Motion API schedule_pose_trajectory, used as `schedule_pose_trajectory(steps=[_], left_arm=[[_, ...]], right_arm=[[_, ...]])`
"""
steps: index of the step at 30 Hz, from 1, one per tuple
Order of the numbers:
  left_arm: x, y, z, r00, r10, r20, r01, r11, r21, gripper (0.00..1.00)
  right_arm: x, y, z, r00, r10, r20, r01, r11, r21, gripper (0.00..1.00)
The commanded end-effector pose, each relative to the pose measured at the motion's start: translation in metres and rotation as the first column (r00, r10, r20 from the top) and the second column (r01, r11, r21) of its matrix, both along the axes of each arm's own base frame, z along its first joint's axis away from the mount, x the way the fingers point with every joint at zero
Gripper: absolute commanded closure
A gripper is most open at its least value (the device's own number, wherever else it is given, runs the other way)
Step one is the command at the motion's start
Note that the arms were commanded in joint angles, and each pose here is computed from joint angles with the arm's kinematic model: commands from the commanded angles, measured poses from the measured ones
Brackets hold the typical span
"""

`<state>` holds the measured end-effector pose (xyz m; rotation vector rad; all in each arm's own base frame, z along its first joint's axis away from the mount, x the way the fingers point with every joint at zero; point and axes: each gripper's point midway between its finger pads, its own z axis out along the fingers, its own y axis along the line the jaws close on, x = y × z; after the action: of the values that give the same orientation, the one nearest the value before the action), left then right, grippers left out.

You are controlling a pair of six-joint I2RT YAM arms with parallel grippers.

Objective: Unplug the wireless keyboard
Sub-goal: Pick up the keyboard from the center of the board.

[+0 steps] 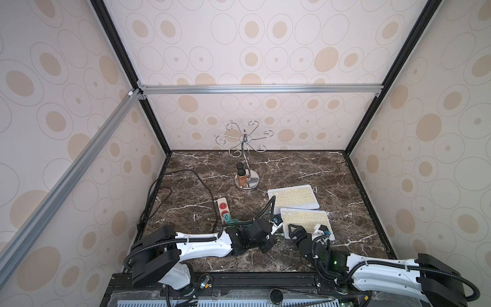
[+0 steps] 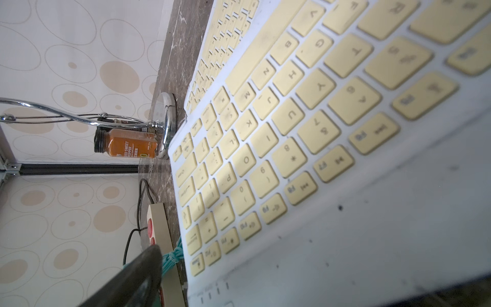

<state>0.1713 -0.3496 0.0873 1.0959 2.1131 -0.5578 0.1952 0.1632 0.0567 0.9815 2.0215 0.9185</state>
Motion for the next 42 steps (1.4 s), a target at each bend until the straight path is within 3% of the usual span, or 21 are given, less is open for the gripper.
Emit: schedule_pose_trajectory(steps=[1,6,11,23,30,38,42], left_arm=[[0.002,-0.009,0.015,0.999,-0.017,0.038,0.019,0.999,-0.037,1.00],[0.000,-0.012,0.011,0.999,-0.027,0.030,0.028,0.999,-0.027,1.00],[-0.002,-0.015,0.006,0.999,-0.039,0.022,0.039,0.999,-0.012,1.00],[-0.009,-0.024,-0.003,0.997,-0.074,0.017,0.074,0.997,0.020,1.00],[-0.016,-0.029,-0.005,0.995,-0.103,0.013,0.103,0.994,0.029,1.00],[-0.017,-0.030,-0.004,0.994,-0.103,0.025,0.102,0.994,0.035,1.00],[-0.018,-0.027,0.005,0.994,-0.100,0.046,0.099,0.995,0.010,0.93]], right_arm=[[-0.001,-0.005,0.000,0.998,-0.052,-0.021,0.053,0.997,0.055,0.04],[0.000,-0.006,0.005,0.998,-0.058,-0.009,0.059,0.997,0.055,0.10],[0.002,-0.006,0.007,0.998,-0.068,0.004,0.067,0.995,0.071,0.23],[0.005,-0.004,0.014,0.997,-0.071,0.024,0.069,0.995,0.076,0.35],[0.008,-0.004,0.014,0.995,-0.091,0.029,0.090,0.995,0.051,0.54],[0.011,-0.006,0.011,0.994,-0.108,0.031,0.107,0.994,0.014,0.86],[0.010,-0.010,0.012,0.993,-0.112,0.032,0.113,0.994,-0.002,1.00]])
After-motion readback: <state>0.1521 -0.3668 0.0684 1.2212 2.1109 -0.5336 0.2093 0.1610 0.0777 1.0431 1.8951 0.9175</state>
